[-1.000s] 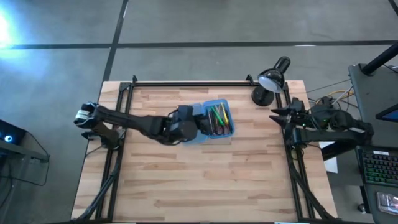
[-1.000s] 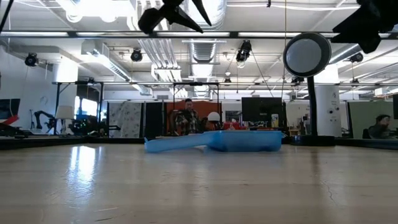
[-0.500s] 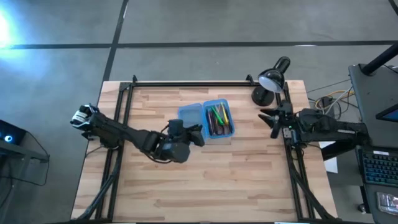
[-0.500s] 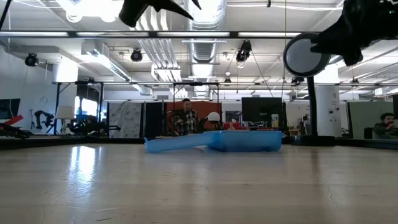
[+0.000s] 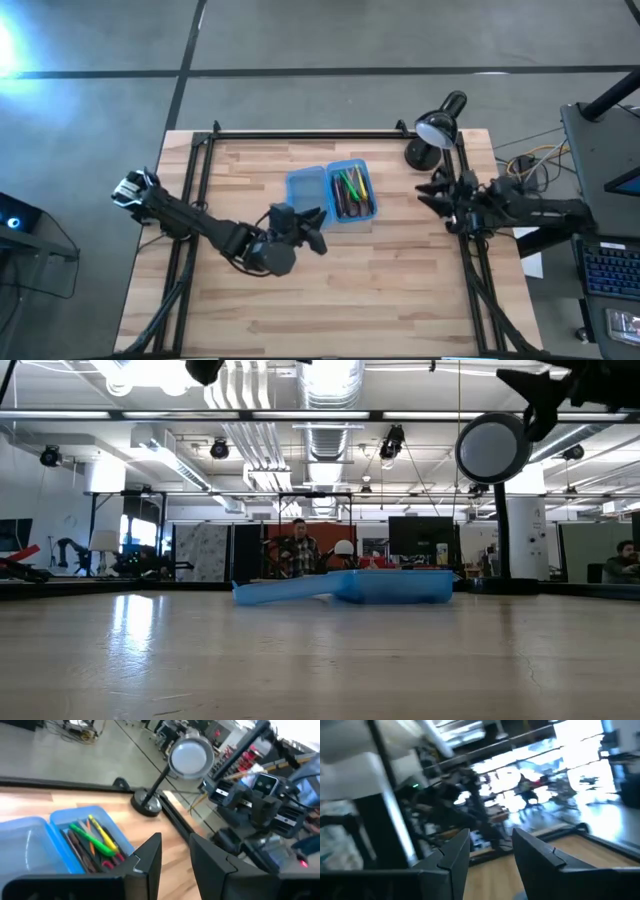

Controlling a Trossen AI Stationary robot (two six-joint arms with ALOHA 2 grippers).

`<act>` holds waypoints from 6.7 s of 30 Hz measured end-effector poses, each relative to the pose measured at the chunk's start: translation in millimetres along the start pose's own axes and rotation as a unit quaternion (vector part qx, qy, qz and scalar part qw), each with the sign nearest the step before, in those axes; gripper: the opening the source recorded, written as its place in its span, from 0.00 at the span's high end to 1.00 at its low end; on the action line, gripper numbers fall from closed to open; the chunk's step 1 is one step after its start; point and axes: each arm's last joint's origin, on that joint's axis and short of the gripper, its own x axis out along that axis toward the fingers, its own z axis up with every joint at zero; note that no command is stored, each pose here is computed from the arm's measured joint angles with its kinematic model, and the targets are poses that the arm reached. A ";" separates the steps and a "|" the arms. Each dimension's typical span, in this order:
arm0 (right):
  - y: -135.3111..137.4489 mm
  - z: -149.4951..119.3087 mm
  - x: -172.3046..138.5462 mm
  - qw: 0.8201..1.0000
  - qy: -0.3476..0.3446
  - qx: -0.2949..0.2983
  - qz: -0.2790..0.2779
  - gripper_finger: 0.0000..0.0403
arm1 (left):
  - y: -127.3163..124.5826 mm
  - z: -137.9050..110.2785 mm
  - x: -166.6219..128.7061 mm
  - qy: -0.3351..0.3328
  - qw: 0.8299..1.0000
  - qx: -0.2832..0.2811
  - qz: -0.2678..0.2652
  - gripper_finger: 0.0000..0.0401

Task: Pick & place school supplies into a supply box
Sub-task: Return to Home Position

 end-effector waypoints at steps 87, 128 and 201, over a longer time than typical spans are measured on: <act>-25.9 -70.7 -6.1 0.993 0.114 -0.026 -0.031 0.67 | 292.1 17.2 -57.8 0.073 0.937 0.163 -0.301 0.79; -27.5 -74.9 -7.4 0.989 0.137 -0.026 -0.039 0.68 | 292.1 15.2 -55.8 0.083 0.938 0.166 -0.293 0.79; -27.6 -75.1 -7.4 0.989 0.137 -0.026 -0.039 0.68 | 291.9 15.3 -55.8 0.082 0.938 0.166 -0.294 0.79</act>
